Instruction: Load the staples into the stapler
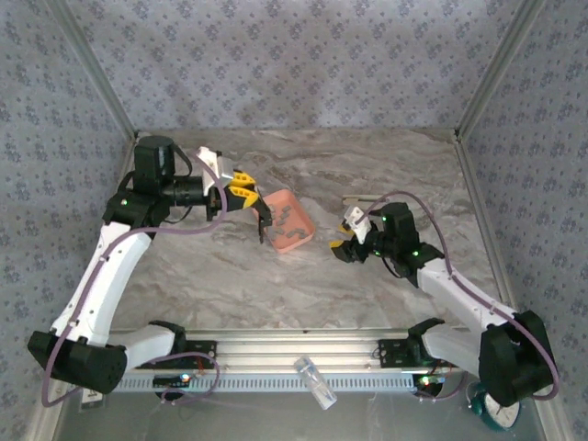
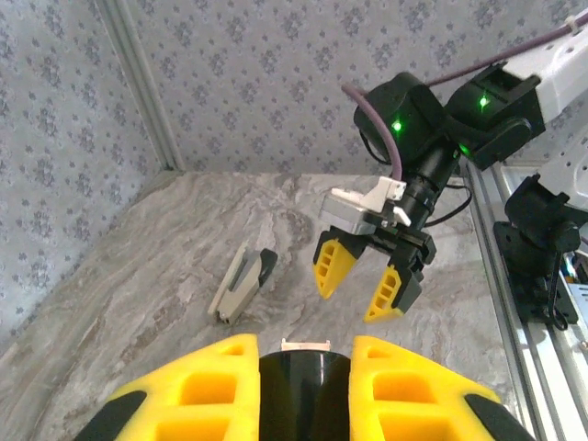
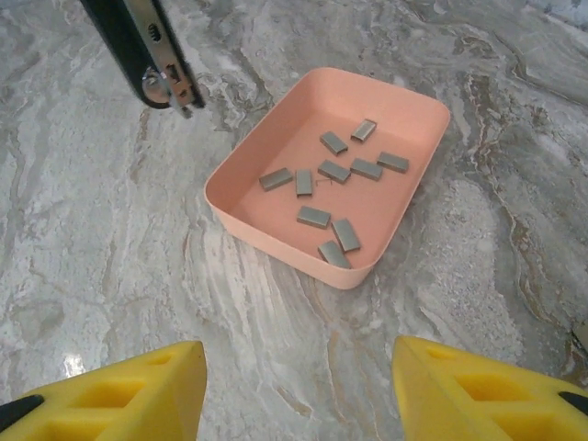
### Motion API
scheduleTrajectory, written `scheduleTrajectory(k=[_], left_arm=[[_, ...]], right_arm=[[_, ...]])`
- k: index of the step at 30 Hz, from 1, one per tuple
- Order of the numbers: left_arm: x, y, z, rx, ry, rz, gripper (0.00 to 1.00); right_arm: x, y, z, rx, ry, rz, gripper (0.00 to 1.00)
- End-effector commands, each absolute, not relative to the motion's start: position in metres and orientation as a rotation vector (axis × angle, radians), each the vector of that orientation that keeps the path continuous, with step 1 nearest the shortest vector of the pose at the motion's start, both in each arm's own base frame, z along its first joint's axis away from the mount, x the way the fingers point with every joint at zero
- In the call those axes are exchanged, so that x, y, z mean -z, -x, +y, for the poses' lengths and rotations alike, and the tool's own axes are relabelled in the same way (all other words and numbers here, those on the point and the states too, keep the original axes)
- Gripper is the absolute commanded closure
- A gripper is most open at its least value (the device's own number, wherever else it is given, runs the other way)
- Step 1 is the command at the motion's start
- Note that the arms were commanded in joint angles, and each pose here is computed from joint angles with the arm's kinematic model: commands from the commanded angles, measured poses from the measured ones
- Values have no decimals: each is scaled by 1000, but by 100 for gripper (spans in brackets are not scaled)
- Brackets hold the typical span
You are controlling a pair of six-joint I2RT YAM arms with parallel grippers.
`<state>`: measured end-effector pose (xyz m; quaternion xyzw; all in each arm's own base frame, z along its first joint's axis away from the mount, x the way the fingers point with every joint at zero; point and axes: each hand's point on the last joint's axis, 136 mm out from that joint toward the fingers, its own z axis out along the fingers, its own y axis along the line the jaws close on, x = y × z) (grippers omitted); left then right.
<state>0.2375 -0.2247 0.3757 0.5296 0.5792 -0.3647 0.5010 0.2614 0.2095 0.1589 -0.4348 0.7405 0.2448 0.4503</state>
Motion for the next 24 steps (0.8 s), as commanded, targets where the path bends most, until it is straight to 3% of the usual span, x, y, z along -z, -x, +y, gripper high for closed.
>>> scheduleTrajectory(k=[1,11,20,22,24], left_arm=[[-402,-227,-226,868,-1308,1280,100],[-395,-224,-232,896,-1335,1259,100],[-395,-219,-241,934,-1359,1229,100],[-394,-219,-243,940,-1363,1227,100],[-392,-219,-244,946,-1365,1228,100]], right_arm=[[-191,-265,222,-546,1118,1754,41],[-259,-259,313,-639,1313,1474,36],[-286,-254,367,-781,1373,1324,35],[-291,-252,372,-826,1367,1297,39],[-296,-250,374,-858,1352,1279,51]])
